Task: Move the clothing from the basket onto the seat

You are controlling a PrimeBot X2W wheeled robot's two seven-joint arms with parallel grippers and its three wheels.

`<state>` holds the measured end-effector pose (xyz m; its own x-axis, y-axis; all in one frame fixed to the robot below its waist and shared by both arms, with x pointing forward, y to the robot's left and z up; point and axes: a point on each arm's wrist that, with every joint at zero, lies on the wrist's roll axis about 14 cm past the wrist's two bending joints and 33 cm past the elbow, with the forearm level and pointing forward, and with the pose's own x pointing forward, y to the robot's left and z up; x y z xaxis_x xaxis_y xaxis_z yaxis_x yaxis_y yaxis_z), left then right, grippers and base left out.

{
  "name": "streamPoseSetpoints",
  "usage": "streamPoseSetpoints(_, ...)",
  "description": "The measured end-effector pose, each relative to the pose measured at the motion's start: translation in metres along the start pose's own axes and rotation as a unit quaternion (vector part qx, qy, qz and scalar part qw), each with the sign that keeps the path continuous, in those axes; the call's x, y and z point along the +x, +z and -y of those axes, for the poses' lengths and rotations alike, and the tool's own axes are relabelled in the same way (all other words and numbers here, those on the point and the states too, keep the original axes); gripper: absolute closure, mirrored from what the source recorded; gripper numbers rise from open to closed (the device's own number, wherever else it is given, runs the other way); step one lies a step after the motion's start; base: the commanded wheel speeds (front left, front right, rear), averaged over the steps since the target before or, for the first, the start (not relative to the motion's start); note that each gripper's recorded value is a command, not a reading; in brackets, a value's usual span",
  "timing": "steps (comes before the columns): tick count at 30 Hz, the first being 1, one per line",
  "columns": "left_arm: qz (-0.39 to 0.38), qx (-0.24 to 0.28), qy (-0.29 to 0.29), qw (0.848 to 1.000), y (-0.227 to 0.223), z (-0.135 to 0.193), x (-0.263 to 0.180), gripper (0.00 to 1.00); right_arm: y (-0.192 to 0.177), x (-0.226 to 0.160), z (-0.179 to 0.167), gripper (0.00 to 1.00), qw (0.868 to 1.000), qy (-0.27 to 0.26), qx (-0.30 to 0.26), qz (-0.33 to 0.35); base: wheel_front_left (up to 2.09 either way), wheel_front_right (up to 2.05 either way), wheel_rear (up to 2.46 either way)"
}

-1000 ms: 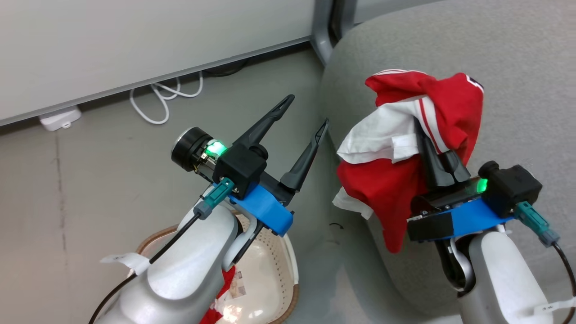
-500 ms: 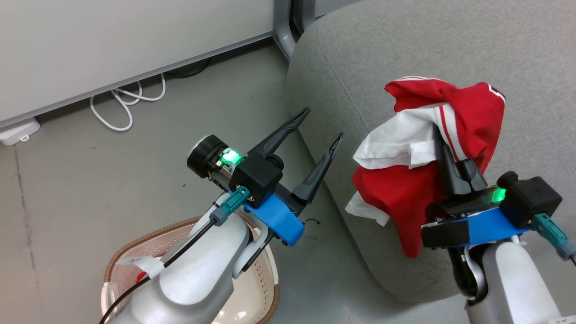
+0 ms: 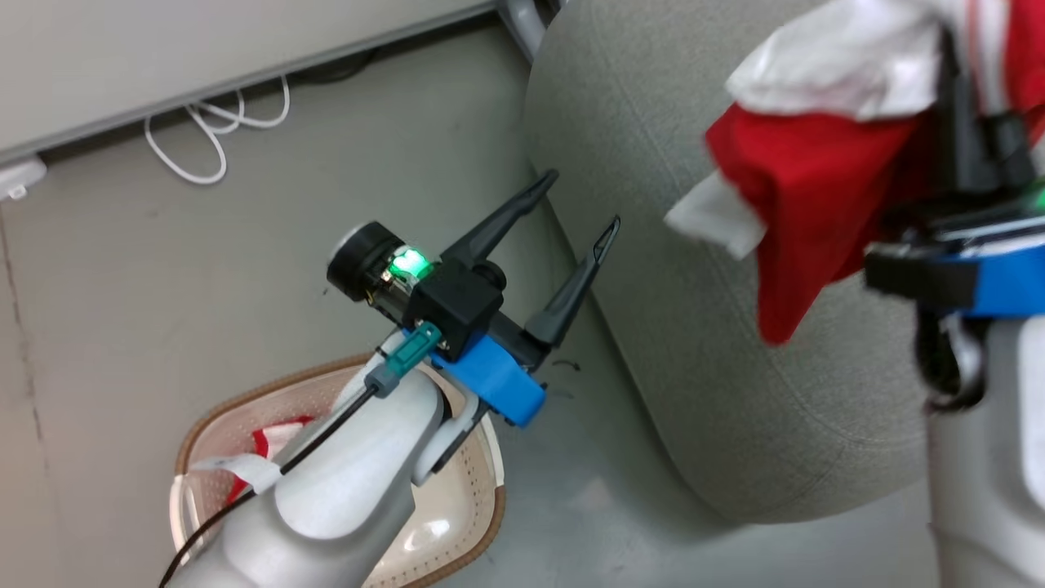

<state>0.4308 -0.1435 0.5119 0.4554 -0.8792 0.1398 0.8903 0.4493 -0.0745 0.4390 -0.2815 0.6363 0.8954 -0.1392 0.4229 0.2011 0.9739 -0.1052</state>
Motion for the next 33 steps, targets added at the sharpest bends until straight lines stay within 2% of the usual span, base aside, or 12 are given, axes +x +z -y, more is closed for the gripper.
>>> streamPoseSetpoints(9,-0.007,-0.003,0.024,1.0,-0.03,-0.047,0.0,0.0,0.018,0.074,0.033,1.0,0.994,-0.019,-0.083,0.072,0.0,0.0,0.0)
streamPoseSetpoints(15,-0.018,-0.013,0.037,0.999,-0.06,-0.075,-0.003,0.0,-0.002,0.113,0.054,1.0,0.989,-0.035,-0.121,0.075,0.0,0.0,0.0)
streamPoseSetpoints(22,-0.043,-0.033,0.054,0.997,-0.104,-0.098,-0.014,0.0,-0.087,0.127,0.081,1.0,0.988,-0.059,-0.144,-0.013,0.0,0.0,0.0)
streamPoseSetpoints(26,-0.054,-0.041,0.056,0.996,-0.118,-0.101,-0.02,0.0,-0.136,0.117,0.088,1.0,0.984,-0.066,-0.146,-0.076,0.0,0.0,0.0)
streamPoseSetpoints(33,-0.057,-0.038,0.059,0.996,-0.121,-0.105,-0.022,0.0,-0.195,0.084,0.106,1.0,0.973,-0.098,-0.123,-0.171,0.0,0.0,0.0)
